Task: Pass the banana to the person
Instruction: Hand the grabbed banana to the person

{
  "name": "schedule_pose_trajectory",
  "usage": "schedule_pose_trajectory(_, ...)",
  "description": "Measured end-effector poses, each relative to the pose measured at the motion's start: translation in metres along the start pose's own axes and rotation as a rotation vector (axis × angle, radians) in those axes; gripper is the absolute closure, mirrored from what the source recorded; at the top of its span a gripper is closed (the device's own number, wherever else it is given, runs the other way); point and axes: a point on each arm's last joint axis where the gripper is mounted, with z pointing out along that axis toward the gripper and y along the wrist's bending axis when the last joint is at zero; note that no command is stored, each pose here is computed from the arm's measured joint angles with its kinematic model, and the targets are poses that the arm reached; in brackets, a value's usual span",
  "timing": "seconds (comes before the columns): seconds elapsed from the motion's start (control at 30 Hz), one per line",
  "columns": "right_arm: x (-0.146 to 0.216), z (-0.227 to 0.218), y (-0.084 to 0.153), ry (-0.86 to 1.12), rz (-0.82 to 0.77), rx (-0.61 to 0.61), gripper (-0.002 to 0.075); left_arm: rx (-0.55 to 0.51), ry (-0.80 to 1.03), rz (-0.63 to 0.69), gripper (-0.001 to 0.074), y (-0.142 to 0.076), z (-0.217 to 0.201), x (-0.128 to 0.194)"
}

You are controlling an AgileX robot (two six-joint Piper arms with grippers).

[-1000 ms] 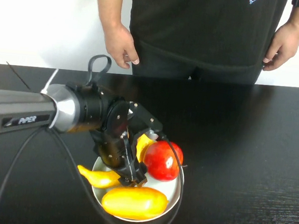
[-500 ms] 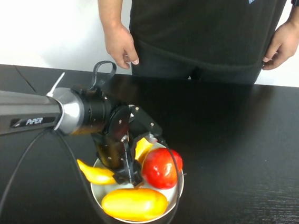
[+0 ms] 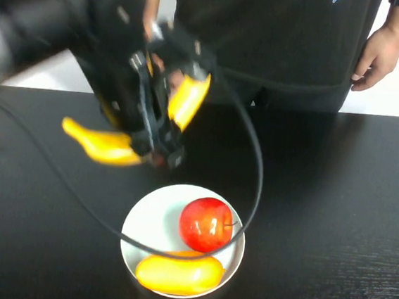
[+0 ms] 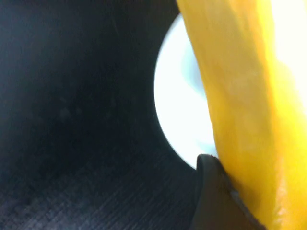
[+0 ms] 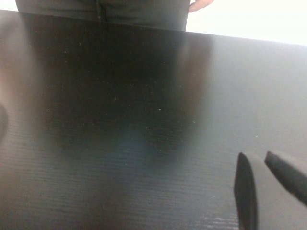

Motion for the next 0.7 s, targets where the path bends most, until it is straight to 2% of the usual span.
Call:
schedule_pose_trajectory(0.17, 0.000, 0.000, 0.000, 0.000, 0.000, 0.000, 0.0734, -0.011, -0.179, -0.025, 0.0428, -0.005, -0.070, 0.011)
schedule_pose_trajectory(0.33, 0.000, 0.000, 0.000, 0.000, 0.000, 0.000, 0.0734, 0.008, -0.248, -0.058, 0.0428, -0.012, -0.099, 0.023)
schedule_pose_trajectory(0.5, 0.000, 0.000, 0.000, 0.000, 0.000, 0.000, 0.0734, 0.018, -0.255, -0.043, 0.0428, -0.014, -0.101, 0.024)
schedule_pose_trajectory(0.7, 0.000, 0.000, 0.000, 0.000, 0.000, 0.000, 0.0733, 0.032, -0.198, -0.017, 0.0428, -0.008, -0.076, 0.004)
